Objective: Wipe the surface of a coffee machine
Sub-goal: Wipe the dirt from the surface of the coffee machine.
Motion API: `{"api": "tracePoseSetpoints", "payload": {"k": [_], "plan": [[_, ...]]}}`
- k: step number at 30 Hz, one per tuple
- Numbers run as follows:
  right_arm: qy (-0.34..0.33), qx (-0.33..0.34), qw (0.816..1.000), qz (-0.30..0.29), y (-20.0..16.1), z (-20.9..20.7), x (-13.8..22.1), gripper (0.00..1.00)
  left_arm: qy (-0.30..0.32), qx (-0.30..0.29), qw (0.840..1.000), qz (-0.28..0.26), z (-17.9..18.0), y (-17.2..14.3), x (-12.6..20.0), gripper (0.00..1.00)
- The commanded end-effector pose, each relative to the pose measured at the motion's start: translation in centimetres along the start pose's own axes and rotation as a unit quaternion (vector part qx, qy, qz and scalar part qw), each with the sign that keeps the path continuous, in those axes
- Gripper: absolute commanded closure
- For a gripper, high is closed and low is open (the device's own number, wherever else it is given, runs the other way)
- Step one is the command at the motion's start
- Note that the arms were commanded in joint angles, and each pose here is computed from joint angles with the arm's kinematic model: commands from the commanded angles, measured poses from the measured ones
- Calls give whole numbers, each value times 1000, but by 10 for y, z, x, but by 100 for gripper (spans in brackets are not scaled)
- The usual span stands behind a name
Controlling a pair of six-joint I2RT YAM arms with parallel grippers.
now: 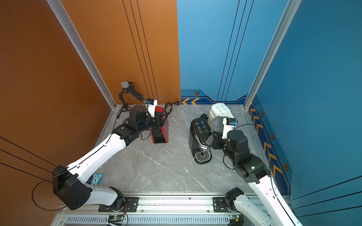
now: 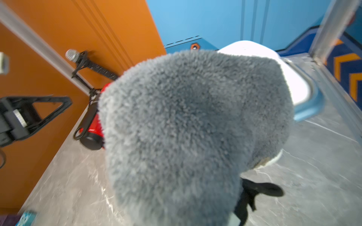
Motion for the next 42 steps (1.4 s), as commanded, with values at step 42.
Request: {"api": "tracePoseSetpoints", "payload": {"k": [42], "plan": [[127, 74, 969, 198, -24, 162, -365, 100, 60, 174, 973, 142, 122, -147, -23, 46]]}}
Point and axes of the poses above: each gripper's point midway between its finger pads, its own x axis back along the fingers, its own z axis along the line the jaws close on, y = z × x, the point moved 1 cm from there along x, back along the fingers, and after that the axes turned 4 degrees about x, right-handed, at the moved point
